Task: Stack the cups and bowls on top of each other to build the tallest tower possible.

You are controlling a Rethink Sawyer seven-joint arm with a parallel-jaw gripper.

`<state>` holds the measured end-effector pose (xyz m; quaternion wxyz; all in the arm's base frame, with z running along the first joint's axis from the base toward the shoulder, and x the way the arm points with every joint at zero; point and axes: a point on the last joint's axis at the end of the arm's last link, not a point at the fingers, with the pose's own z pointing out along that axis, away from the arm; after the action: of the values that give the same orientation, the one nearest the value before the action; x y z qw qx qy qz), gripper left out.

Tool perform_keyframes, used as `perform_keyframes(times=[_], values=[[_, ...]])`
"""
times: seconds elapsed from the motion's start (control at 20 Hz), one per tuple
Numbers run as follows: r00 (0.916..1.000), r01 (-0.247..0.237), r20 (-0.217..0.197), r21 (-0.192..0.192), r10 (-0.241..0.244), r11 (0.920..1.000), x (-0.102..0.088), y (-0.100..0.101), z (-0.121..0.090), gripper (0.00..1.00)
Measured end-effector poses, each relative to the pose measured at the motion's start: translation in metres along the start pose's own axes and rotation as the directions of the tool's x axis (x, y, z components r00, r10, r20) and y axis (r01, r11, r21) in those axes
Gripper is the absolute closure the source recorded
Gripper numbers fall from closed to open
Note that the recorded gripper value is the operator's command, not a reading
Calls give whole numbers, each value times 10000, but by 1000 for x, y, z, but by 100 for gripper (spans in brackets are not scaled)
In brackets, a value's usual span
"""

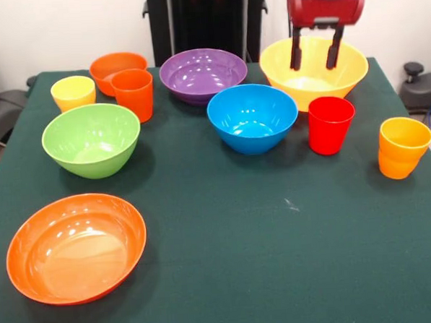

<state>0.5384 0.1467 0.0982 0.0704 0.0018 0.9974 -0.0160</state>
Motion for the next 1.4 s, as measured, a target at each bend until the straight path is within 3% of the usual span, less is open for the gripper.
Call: perform_keyframes(times=[0.75,1.4], values=[[9999,33,-128,55,-33,10000,14,0,57,0],[9997,51,-246,63,-50,10000,22,0,74,0]])
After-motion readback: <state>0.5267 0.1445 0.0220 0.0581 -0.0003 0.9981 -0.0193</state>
